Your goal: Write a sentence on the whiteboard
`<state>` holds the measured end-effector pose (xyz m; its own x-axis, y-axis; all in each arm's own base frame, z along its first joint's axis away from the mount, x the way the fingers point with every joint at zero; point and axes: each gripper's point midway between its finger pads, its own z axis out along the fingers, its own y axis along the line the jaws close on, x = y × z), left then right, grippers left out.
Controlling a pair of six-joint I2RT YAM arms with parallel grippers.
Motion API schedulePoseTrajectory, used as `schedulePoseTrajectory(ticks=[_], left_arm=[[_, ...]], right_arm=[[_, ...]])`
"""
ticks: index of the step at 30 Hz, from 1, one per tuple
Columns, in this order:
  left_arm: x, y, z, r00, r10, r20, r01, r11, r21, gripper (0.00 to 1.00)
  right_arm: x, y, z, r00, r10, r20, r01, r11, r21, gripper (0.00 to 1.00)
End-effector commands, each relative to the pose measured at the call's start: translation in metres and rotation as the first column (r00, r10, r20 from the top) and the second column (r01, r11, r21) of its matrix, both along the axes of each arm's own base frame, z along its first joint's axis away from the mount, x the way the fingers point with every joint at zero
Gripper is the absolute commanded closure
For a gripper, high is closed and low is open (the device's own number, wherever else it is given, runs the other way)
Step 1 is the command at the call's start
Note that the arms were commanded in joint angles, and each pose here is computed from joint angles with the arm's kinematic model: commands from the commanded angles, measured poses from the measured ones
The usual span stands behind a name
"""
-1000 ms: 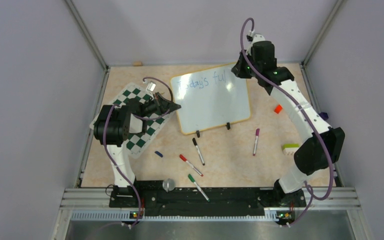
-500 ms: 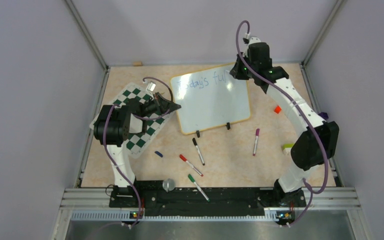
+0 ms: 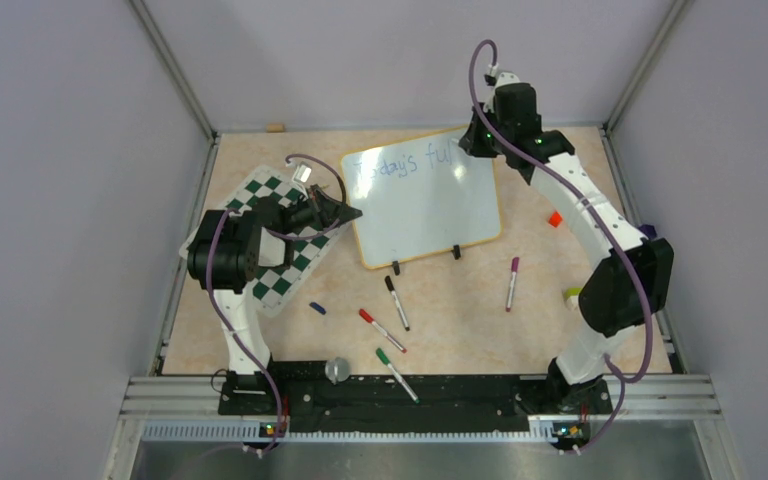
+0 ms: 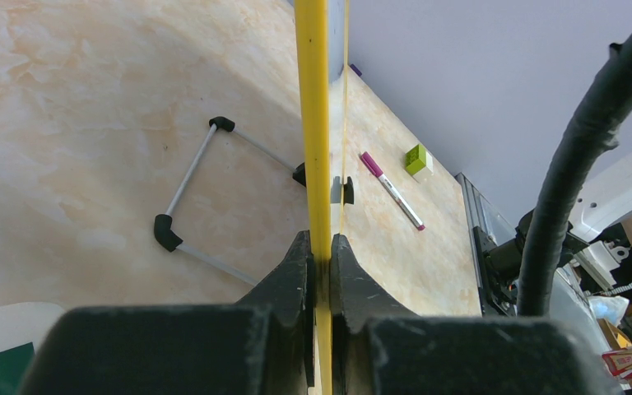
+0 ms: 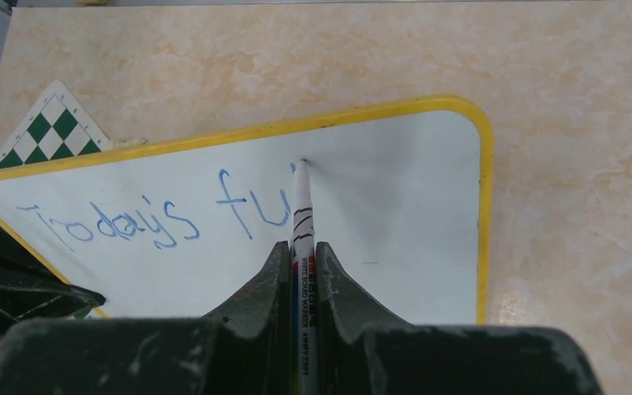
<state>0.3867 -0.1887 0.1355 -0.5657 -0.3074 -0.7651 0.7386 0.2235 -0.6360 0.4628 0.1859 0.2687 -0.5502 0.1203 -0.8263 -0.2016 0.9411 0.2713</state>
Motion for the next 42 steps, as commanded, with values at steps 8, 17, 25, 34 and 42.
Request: schedulePoseTrajectory(ticks=[8, 17, 25, 34, 42], left_arm=[[0.000, 0.002, 0.019, 0.978, 0.008, 0.210, -0.013, 1.000, 0.026, 1.00], [0.000, 0.002, 0.019, 0.978, 0.008, 0.210, -0.014, 1.000, 0.026, 1.00], [0.000, 0.002, 0.018, 0.978, 0.008, 0.208, -0.013, 1.000, 0.026, 1.00], [0.000, 0.002, 0.019, 0.977, 0.008, 0.211, -0.014, 1.000, 0.026, 1.00], [0.001, 0.002, 0.019, 0.977, 0.010, 0.213, -0.016, 1.000, 0.026, 1.00]], right_arm=[[0.017, -0.009, 0.011, 0.998, -0.040, 0.058, 0.041, 0.999, -0.020, 1.00], [-0.001, -0.014, -0.006, 0.999, -0.045, 0.016, 0.045, 0.999, -0.026, 1.00], [-0.021, -0.022, -0.027, 0.998, -0.053, -0.026, 0.052, 0.998, -0.036, 1.00], [-0.025, -0.020, 0.005, 0.999, -0.054, 0.005, 0.054, 0.998, 0.013, 1.00], [-0.056, -0.010, 0.031, 0.998, 0.025, 0.053, -0.029, 0.995, 0.092, 1.00]])
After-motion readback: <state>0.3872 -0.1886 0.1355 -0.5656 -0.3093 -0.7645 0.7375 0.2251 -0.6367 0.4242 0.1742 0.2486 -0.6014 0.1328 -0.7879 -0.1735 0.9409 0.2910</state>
